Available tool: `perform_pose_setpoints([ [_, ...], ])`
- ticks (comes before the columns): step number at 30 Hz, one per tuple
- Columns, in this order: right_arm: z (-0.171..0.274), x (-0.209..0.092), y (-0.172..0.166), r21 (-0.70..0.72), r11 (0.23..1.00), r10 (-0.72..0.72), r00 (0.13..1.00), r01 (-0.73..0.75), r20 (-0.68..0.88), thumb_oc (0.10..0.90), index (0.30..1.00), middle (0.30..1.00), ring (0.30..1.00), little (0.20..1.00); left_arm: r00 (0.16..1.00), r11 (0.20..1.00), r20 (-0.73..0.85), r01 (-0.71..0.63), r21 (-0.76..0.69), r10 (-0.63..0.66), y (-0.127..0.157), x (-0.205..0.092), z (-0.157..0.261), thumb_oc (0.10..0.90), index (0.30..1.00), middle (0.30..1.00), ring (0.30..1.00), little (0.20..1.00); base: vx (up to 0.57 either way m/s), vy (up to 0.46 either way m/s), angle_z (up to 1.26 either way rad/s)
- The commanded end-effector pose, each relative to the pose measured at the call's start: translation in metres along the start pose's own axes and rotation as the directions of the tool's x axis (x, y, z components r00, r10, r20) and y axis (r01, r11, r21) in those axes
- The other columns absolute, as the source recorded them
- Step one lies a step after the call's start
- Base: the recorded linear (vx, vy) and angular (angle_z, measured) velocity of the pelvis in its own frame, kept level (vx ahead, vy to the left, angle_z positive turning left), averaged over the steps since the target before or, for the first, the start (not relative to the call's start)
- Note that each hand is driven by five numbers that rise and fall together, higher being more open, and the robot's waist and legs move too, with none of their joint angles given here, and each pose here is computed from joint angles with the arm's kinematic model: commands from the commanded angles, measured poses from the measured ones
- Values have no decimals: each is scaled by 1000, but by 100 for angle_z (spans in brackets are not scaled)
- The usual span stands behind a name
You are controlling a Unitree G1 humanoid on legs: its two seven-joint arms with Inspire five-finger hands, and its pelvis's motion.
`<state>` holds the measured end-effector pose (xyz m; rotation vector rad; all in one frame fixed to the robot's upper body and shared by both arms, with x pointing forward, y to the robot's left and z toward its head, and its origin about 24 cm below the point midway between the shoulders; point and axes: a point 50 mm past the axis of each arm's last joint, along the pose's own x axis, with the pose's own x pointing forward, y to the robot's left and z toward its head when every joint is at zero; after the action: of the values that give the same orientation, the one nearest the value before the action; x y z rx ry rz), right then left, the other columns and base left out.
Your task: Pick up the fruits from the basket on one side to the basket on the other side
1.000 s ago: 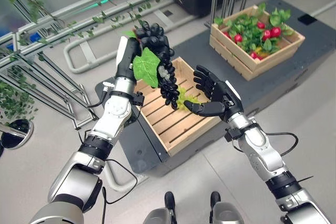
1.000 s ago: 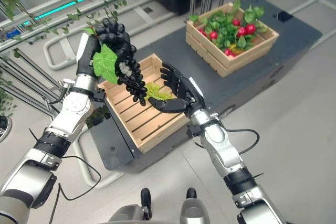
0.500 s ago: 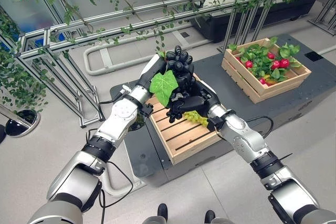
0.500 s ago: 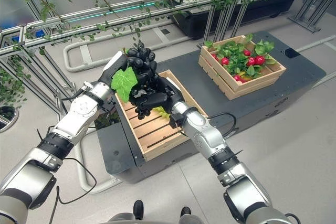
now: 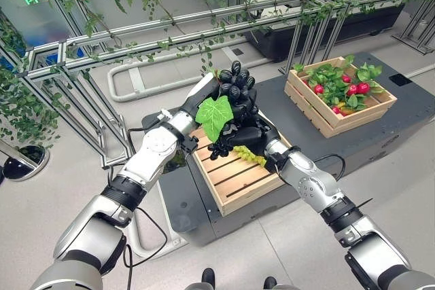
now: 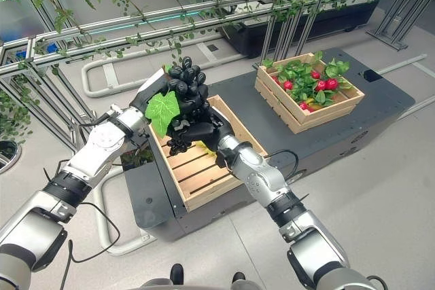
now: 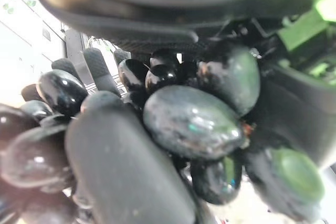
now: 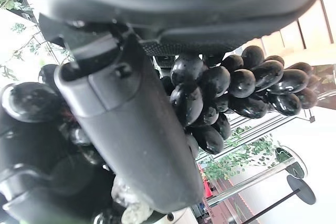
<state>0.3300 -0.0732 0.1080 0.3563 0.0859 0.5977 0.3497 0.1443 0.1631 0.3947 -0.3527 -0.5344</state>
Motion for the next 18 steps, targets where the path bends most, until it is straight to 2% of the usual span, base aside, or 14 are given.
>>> perform_pose_setpoints([
  [1,43,21,33,91,991,70,955,-100,289,400,300,300,300,300,963,997,269,46,-63,-28,-11,33,55,400,300,300,300,300,0,0,0],
  [3,44,20,29,81,994,46,952,-74,304,400,300,300,300,300,971,997,237,-21,-68,37,-7,31,50,400,300,300,300,300,0,0,0],
  [4,44,20,28,82,995,37,951,-65,306,400,300,300,300,300,973,996,220,-48,-77,64,-5,31,46,518,476,476,476,476,0,0,0],
  [5,43,19,26,83,995,21,951,-49,309,400,300,300,300,300,977,993,191,-79,-86,95,-4,30,40,670,705,705,705,705,0,0,0],
  [6,43,19,25,82,996,12,951,-39,310,400,300,300,300,300,977,990,176,-108,-89,123,-2,29,36,800,900,900,900,900,0,0,0],
  [7,41,19,23,91,996,-11,951,-18,310,400,300,300,300,300,973,982,146,-165,-93,177,0,25,27,800,900,900,900,900,0,0,0],
  [10,39,18,21,109,994,-35,950,1,311,400,300,300,300,300,968,971,109,-216,-100,226,3,22,17,800,900,900,900,900,0,0,0],
  [12,35,15,15,130,990,-82,949,44,305,400,300,300,300,300,944,942,50,-319,-101,325,7,13,0,800,900,900,900,900,0,0,0],
  [18,27,10,4,168,981,-139,946,92,292,400,300,300,300,300,898,894,-28,-439,-86,438,10,-1,-21,800,900,900,900,900,0,0,0],
])
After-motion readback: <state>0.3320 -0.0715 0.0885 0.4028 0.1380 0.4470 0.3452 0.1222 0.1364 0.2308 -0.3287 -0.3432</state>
